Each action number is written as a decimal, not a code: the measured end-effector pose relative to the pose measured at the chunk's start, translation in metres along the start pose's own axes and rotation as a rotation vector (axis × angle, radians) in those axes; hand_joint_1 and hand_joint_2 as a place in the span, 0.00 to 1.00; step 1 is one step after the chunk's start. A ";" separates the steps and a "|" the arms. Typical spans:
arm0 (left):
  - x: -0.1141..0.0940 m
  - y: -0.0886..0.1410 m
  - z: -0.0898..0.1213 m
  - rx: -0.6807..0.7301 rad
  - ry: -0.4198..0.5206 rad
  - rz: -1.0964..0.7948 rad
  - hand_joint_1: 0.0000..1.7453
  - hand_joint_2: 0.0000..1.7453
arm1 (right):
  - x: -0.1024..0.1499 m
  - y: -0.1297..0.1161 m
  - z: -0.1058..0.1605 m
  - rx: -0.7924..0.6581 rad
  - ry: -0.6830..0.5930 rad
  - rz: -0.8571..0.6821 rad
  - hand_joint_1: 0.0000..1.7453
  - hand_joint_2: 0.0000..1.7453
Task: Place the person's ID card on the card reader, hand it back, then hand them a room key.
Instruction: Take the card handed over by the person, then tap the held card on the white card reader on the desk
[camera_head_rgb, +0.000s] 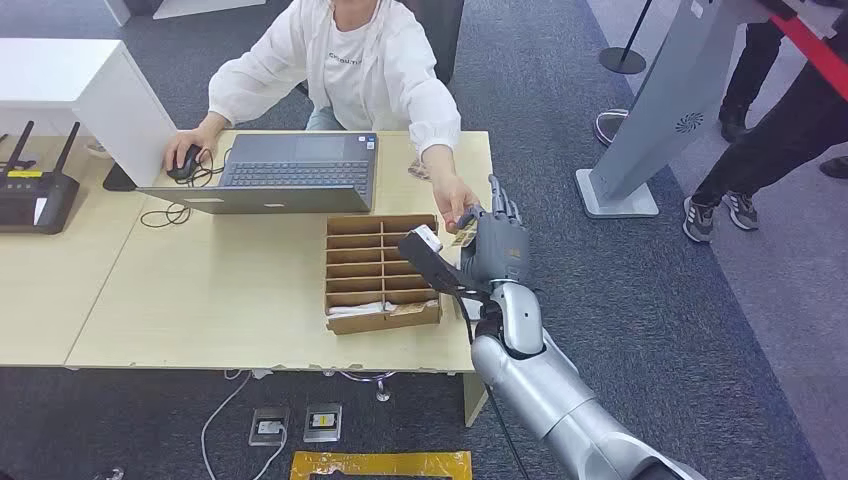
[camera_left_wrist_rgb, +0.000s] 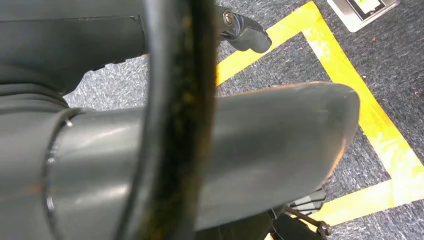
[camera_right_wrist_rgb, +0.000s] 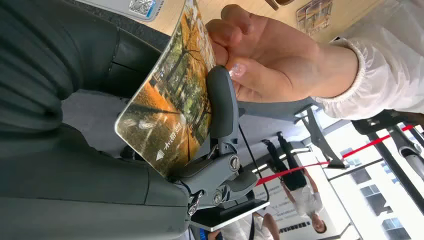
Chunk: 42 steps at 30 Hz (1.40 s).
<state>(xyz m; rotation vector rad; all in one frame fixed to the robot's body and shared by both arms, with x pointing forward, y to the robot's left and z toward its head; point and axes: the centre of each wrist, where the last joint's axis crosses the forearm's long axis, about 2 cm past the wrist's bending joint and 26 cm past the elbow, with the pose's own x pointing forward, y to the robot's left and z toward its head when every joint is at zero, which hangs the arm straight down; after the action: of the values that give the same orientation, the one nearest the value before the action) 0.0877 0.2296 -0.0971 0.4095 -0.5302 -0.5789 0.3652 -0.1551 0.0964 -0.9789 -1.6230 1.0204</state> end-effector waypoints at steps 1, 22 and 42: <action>0.000 0.000 0.000 0.000 0.000 0.000 0.00 0.00 | 0.000 0.000 0.000 0.000 0.000 0.000 1.00 1.00; -0.002 -0.002 0.002 0.013 0.002 -0.006 0.00 0.00 | -0.006 -0.004 0.005 -0.057 -0.042 0.040 1.00 1.00; -0.008 -0.004 0.004 0.005 0.014 -0.005 0.00 0.00 | -0.041 -0.005 0.025 -0.102 0.102 0.044 1.00 1.00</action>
<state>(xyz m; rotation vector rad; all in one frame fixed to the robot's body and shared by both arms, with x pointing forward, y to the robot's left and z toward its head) 0.0780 0.2301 -0.0988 0.4194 -0.5171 -0.5794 0.3503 -0.1991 0.0838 -1.1217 -1.5877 0.9094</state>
